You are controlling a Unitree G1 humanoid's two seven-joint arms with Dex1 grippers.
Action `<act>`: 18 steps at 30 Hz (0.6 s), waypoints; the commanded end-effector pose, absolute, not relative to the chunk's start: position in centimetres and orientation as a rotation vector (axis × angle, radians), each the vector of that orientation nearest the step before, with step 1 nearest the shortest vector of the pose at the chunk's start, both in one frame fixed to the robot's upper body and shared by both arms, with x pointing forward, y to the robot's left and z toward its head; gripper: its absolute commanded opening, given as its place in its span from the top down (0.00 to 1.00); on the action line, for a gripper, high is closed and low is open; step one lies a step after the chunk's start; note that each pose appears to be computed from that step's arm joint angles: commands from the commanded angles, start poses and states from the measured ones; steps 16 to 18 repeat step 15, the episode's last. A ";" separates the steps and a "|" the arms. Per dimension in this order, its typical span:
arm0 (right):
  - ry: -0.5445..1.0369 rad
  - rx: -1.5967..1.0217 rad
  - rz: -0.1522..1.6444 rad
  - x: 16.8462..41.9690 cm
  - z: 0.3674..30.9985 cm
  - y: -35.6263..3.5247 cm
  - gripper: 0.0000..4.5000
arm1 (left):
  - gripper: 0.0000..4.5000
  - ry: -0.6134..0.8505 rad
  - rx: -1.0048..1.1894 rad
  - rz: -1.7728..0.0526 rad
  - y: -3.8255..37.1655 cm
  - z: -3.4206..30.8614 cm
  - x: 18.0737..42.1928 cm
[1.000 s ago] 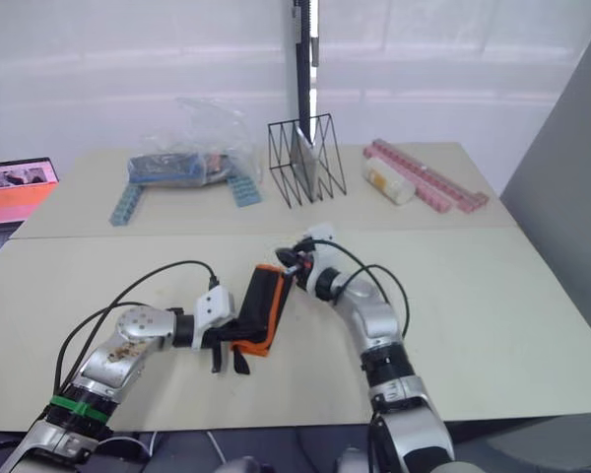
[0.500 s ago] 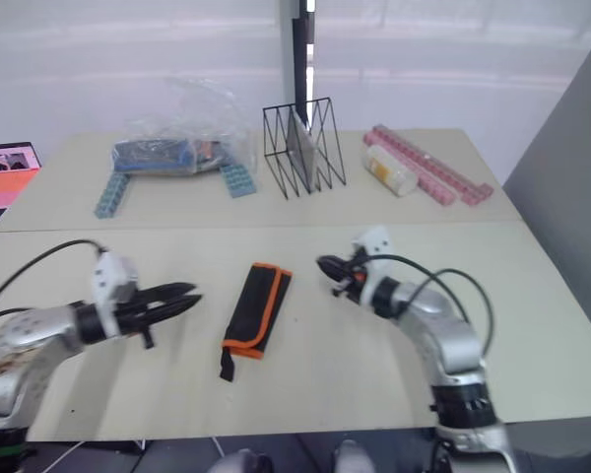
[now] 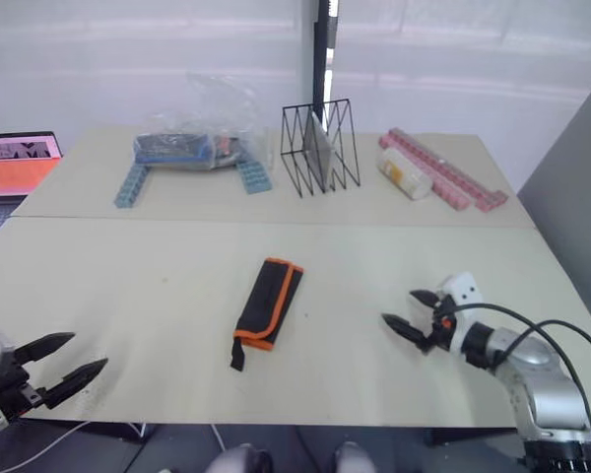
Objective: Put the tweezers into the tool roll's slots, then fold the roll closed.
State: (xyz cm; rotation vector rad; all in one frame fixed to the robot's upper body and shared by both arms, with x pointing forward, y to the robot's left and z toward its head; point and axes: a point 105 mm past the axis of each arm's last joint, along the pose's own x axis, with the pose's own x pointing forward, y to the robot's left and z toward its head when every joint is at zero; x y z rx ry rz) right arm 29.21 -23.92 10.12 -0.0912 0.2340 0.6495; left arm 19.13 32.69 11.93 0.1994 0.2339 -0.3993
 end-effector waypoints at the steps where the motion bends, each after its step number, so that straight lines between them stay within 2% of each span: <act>1: 0.183 -0.103 0.578 29.5 11.2 -26.1 0.01 | 0.00 0.212 0.218 -0.315 34.1 12.9 18.9; 8: 0.210 -0.115 0.569 29.9 10.2 -26.4 0.01 | 0.00 0.223 0.230 -0.306 34.3 12.5 19.0; 18: 0.206 -0.116 0.567 29.9 10.4 -26.1 0.01 | 0.00 0.242 0.242 -0.303 34.4 11.9 19.2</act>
